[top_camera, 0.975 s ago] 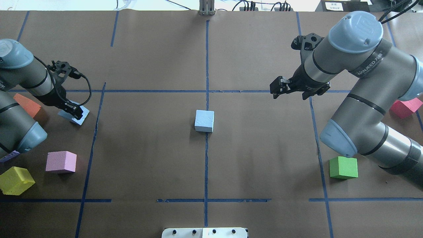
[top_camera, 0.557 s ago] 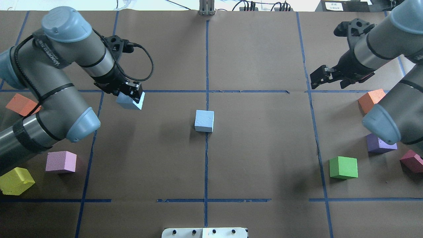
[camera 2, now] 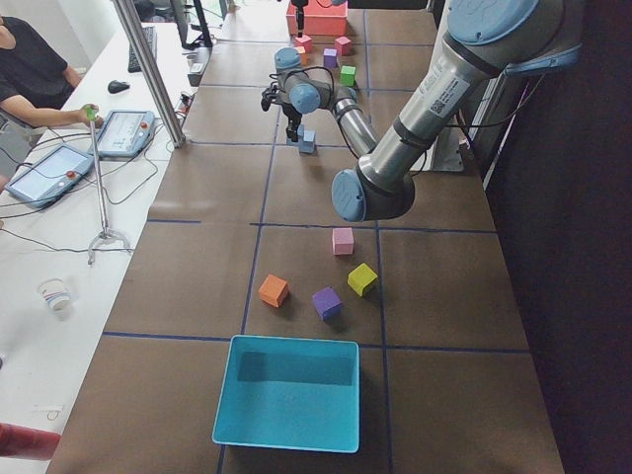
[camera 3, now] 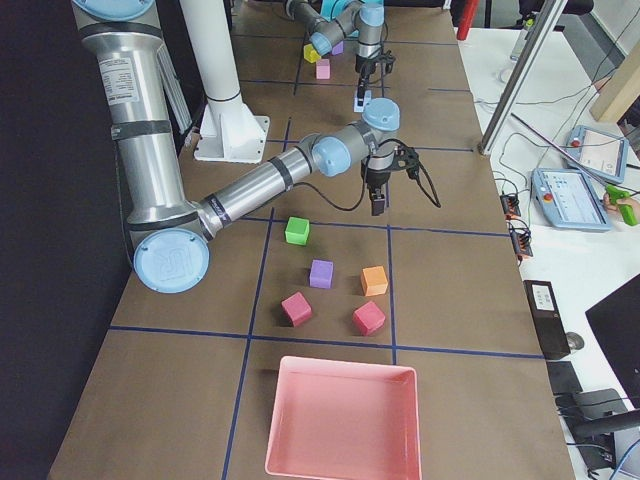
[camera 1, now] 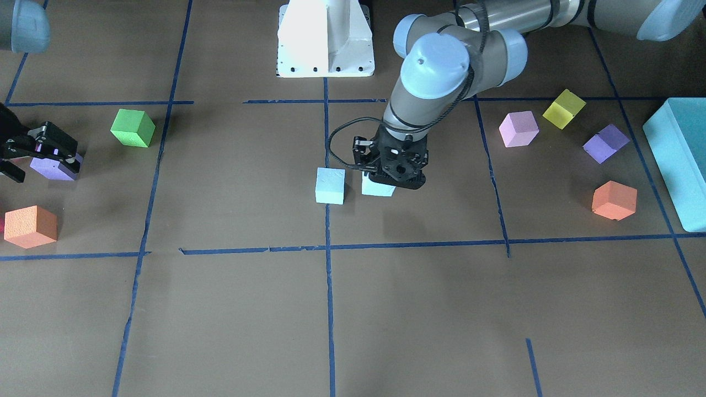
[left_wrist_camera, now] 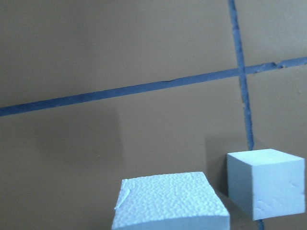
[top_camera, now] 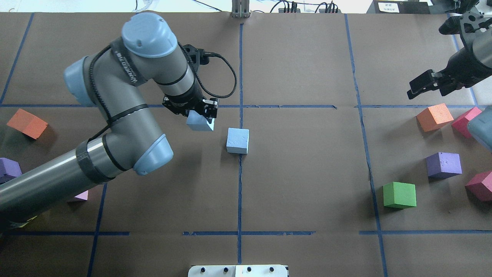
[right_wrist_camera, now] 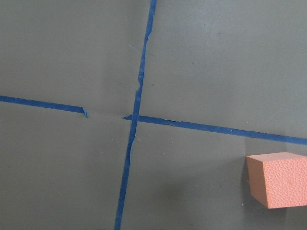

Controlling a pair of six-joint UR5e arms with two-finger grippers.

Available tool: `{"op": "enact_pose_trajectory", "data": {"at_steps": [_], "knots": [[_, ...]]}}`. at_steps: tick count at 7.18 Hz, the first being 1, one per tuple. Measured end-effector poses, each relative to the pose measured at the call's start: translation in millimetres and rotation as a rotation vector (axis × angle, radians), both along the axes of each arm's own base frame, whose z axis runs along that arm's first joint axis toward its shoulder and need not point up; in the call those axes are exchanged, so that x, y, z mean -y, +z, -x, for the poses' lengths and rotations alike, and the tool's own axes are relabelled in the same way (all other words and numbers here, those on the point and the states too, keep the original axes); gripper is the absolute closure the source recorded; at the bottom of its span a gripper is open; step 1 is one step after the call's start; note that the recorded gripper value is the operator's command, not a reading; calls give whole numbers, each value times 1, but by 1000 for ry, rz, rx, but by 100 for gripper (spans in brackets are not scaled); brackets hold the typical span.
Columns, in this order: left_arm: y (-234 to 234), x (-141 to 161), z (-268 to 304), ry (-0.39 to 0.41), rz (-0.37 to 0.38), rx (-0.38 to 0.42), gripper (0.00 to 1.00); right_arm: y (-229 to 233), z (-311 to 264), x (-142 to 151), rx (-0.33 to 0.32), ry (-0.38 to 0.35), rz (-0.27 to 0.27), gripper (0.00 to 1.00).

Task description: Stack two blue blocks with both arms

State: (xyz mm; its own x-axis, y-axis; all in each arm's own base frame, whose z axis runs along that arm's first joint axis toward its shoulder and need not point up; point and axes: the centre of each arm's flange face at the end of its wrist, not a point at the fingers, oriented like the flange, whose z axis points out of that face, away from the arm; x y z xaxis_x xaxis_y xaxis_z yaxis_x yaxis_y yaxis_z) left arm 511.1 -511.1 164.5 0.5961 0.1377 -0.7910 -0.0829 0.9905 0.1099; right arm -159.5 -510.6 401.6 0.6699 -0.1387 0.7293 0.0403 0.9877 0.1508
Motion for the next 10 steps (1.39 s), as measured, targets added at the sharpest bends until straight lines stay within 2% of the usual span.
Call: {"op": "enact_pose_trajectory", "data": {"at_steps": [4, 10], "knots": [[-26, -18, -64, -29, 27, 46, 92, 6, -4, -1, -5, -2, 2, 0], [-29, -25, -78, -28, 56, 72, 88, 11, -2, 1, -12, 0, 11, 0]]}}
